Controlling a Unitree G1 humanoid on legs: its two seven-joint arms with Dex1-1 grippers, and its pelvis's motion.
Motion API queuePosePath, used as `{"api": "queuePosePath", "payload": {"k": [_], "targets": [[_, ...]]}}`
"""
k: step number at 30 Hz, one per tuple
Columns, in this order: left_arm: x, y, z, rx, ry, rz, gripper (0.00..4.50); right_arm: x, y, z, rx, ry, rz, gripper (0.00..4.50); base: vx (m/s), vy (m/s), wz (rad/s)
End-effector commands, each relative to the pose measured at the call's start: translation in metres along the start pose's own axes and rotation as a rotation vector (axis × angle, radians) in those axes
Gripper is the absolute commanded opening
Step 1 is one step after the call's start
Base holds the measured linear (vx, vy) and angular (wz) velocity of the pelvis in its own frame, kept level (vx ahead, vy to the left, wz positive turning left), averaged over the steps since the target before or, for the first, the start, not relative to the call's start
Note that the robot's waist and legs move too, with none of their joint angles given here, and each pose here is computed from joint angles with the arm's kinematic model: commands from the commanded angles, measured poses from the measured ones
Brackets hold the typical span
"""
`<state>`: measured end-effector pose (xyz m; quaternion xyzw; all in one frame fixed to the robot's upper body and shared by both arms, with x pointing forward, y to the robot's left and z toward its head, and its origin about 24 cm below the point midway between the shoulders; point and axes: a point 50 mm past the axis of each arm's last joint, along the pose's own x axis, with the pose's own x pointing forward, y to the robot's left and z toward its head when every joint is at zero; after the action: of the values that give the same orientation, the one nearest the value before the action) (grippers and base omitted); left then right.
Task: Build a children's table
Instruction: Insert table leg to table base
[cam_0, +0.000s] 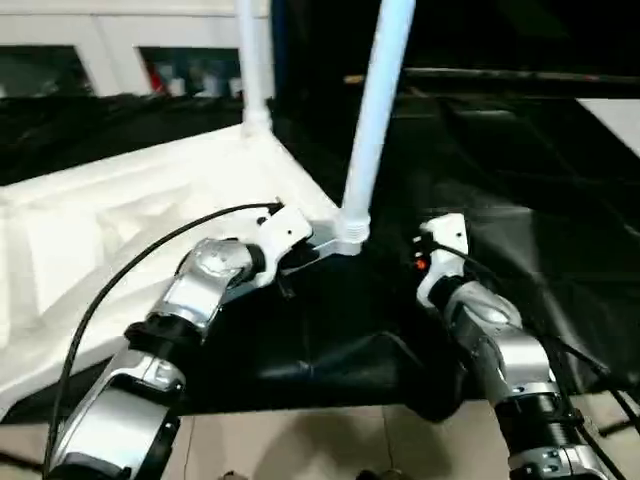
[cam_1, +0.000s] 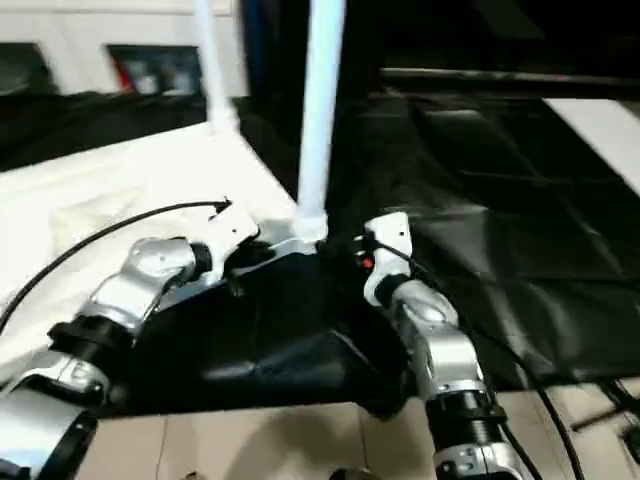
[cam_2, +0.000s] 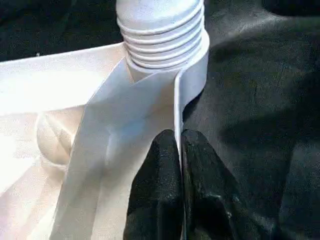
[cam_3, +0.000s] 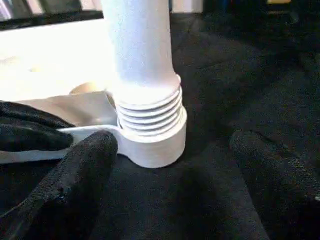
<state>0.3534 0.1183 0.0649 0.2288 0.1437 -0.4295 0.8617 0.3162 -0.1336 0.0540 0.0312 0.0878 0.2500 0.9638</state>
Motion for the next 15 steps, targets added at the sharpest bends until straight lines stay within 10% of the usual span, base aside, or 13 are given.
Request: {"api": "queuePosePath", "payload": {"k": [1, 15], "targets": [[-0.0084, 0.0111, 0.0027, -0.013, -0.054, 0.076, 0.0, -0.0003, -0.0002, 0.0063, -0.025, -0.007, -0.003, 4.03, 0.015, -0.009, 0.43], [-0.0081, 0.006, 0.0003, 0.007, -0.053, 0.02, 0.0, -0.003, -0.0024, 0.0063, -0.007, -0.006, -0.015, 4.03, 0.151, -0.006, 0.4]]}}
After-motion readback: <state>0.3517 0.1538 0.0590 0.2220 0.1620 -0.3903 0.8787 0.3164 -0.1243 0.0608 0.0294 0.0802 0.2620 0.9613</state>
